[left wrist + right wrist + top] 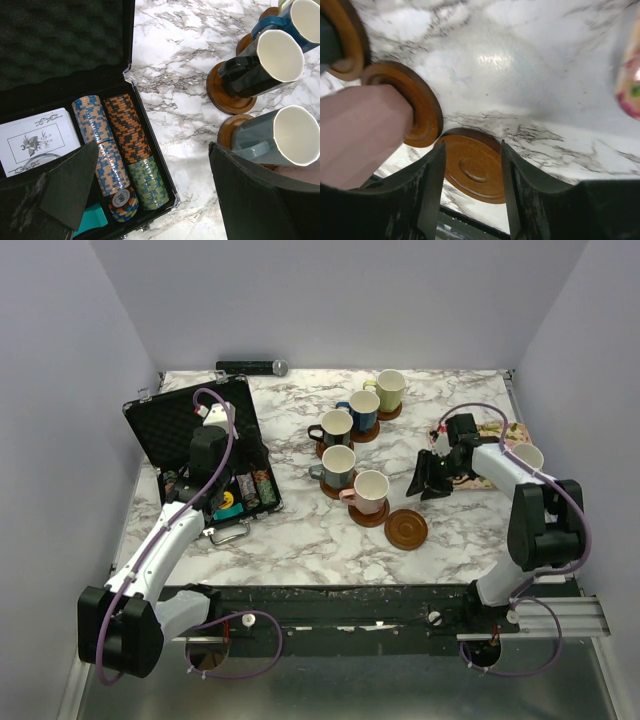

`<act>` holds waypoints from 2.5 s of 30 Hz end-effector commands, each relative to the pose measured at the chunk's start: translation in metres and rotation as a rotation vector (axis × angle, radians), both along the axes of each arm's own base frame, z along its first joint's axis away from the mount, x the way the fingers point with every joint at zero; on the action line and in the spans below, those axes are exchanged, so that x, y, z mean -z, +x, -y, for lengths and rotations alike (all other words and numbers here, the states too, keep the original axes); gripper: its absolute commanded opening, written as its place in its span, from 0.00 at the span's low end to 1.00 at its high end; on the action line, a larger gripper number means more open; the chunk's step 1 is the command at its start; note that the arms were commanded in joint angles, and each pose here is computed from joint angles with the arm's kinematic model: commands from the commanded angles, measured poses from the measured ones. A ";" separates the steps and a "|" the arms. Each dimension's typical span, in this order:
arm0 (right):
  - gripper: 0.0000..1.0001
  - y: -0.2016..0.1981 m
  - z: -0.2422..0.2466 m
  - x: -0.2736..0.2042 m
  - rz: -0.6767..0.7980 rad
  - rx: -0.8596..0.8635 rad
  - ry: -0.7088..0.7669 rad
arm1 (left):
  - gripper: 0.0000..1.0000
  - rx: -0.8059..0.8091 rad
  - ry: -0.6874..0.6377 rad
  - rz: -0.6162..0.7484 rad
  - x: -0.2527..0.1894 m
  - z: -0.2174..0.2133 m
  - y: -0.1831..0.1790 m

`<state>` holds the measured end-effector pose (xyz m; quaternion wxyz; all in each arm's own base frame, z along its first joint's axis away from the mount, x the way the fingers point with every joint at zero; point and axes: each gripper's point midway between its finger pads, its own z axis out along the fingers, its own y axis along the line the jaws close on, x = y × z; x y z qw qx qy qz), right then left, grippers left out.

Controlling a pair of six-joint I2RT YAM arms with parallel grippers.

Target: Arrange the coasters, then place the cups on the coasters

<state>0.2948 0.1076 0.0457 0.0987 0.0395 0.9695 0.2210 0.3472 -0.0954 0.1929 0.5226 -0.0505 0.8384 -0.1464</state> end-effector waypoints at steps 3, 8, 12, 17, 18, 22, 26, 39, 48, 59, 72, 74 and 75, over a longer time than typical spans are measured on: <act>0.57 0.047 0.032 -0.077 0.319 0.066 -0.167 | 0.99 -0.009 0.019 0.017 -0.008 -0.004 0.005; 0.57 0.064 0.081 -0.119 0.448 0.194 -0.352 | 0.99 -0.001 0.026 0.020 -0.007 -0.002 0.009; 0.57 0.072 0.128 -0.129 0.464 0.283 -0.454 | 0.99 -0.011 0.025 0.020 -0.003 -0.004 0.009; 0.55 0.087 0.176 -0.143 0.483 0.348 -0.533 | 0.99 -0.013 0.023 0.010 0.005 -0.003 0.010; 0.55 0.089 0.185 -0.143 0.474 0.357 -0.562 | 0.99 -0.014 0.025 0.010 0.005 -0.004 0.011; 0.53 0.092 0.217 -0.148 0.461 0.371 -0.641 | 0.99 -0.022 0.041 0.004 0.011 -0.006 0.012; 0.51 0.087 0.245 -0.144 0.424 0.337 -0.715 | 0.99 -0.018 0.047 -0.013 0.017 -0.005 0.016; 0.49 0.075 0.243 -0.121 0.441 0.086 -0.615 | 0.99 0.008 0.037 -0.036 0.024 0.004 0.030; 0.49 0.065 0.238 -0.102 0.425 0.023 -0.604 | 0.99 0.015 0.042 -0.036 0.023 0.006 0.035; 0.31 0.073 0.233 -0.084 0.404 -0.017 -0.556 | 0.99 0.009 0.040 -0.040 0.024 0.005 0.035; 0.01 0.101 0.225 -0.083 0.376 0.076 -0.441 | 0.99 0.001 0.030 -0.051 0.028 0.005 0.033; 0.01 0.101 0.228 -0.082 0.348 0.140 -0.457 | 0.99 0.002 0.028 -0.052 0.028 0.005 0.032; 0.01 0.099 0.228 -0.081 0.333 0.170 -0.452 | 0.99 0.001 0.026 -0.052 0.028 0.005 0.032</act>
